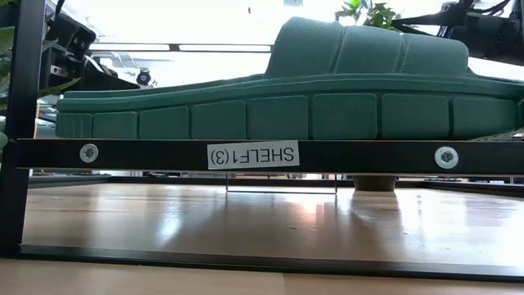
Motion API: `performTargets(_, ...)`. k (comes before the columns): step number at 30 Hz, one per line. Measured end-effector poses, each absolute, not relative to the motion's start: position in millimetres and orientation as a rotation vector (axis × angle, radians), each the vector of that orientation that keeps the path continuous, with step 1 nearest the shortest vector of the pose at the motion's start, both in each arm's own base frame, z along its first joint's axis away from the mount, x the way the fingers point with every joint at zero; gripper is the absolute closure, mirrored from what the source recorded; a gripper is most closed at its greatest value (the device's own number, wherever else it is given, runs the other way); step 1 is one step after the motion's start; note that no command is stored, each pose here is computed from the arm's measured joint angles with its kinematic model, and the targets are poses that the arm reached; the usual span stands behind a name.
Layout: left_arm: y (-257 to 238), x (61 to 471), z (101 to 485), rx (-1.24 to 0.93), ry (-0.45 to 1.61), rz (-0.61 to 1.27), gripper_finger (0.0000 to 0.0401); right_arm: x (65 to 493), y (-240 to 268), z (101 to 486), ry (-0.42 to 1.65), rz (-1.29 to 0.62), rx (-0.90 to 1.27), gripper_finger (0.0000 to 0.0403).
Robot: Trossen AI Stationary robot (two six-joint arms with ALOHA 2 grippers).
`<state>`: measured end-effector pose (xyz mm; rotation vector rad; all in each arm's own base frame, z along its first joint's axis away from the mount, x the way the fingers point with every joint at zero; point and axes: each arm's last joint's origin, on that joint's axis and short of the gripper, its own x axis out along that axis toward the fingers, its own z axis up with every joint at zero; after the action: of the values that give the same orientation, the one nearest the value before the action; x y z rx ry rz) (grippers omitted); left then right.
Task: Pick and place slides into the shelf
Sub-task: Return to Home Position
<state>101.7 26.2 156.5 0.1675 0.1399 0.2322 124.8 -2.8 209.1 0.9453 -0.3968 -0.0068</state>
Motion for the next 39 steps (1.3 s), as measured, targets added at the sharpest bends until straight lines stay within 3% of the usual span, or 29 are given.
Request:
performTargets(8,26.1,101.8,156.7,0.189,0.140,0.228,0.0401,124.3,-1.6,211.1,-0.398,0.031,0.892,0.0403)
performTargets(24,26.2,101.8,156.8,0.189,0.140,0.228,0.0400,124.3,1.9,211.7,-0.363,0.078,0.500,0.0403)
performTargets(39,26.2,101.7,157.0,0.188,0.139,0.232,0.0400,116.3,6.0,211.9,-0.430,0.238,0.448,0.0403)
